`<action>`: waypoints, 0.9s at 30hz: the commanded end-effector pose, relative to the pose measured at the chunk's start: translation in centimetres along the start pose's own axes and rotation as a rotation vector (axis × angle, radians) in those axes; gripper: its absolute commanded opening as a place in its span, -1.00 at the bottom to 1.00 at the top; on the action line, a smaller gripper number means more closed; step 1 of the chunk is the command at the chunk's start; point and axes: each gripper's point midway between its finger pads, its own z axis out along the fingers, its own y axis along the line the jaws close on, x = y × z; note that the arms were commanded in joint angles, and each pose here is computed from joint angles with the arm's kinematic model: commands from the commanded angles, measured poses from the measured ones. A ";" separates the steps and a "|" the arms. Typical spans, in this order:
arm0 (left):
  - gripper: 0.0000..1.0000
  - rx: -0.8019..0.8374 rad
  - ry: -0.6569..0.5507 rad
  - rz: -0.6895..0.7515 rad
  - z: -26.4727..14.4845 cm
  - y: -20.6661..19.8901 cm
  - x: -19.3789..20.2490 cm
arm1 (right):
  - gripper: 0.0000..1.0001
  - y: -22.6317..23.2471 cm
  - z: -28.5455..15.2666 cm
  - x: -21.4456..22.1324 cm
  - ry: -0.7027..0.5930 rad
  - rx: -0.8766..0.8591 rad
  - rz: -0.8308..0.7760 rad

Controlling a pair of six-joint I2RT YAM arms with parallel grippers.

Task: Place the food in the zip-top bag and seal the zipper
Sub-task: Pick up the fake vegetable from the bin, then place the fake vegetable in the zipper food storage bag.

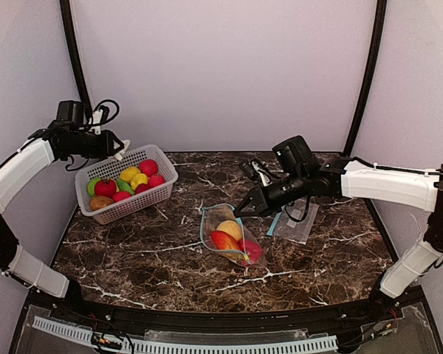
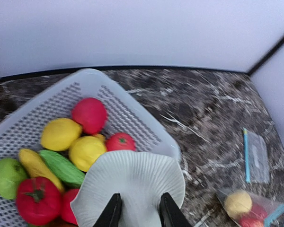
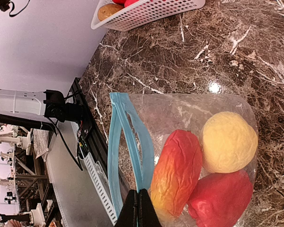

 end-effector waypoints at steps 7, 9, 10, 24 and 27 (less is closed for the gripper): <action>-0.49 0.694 0.122 0.241 -7.5 -21.0 11.2 | -1.00 2.7 -0.4 -1.7 -0.031 -0.064 -0.081; -0.49 0.772 0.103 0.227 -8.9 -23.1 12.0 | -1.00 2.9 -0.3 -1.7 -0.027 -0.071 -0.083; -0.49 0.789 0.100 0.209 -9.4 -23.6 12.1 | -1.00 3.1 -0.2 -1.6 -0.024 -0.074 -0.084; -0.52 0.873 0.328 0.287 -9.1 -33.0 19.7 | -1.00 3.7 -0.1 -1.5 -0.024 -0.074 -0.087; -0.53 0.801 0.358 0.295 -7.7 -32.6 20.8 | -1.00 3.8 0.1 -1.1 -0.016 -0.076 -0.086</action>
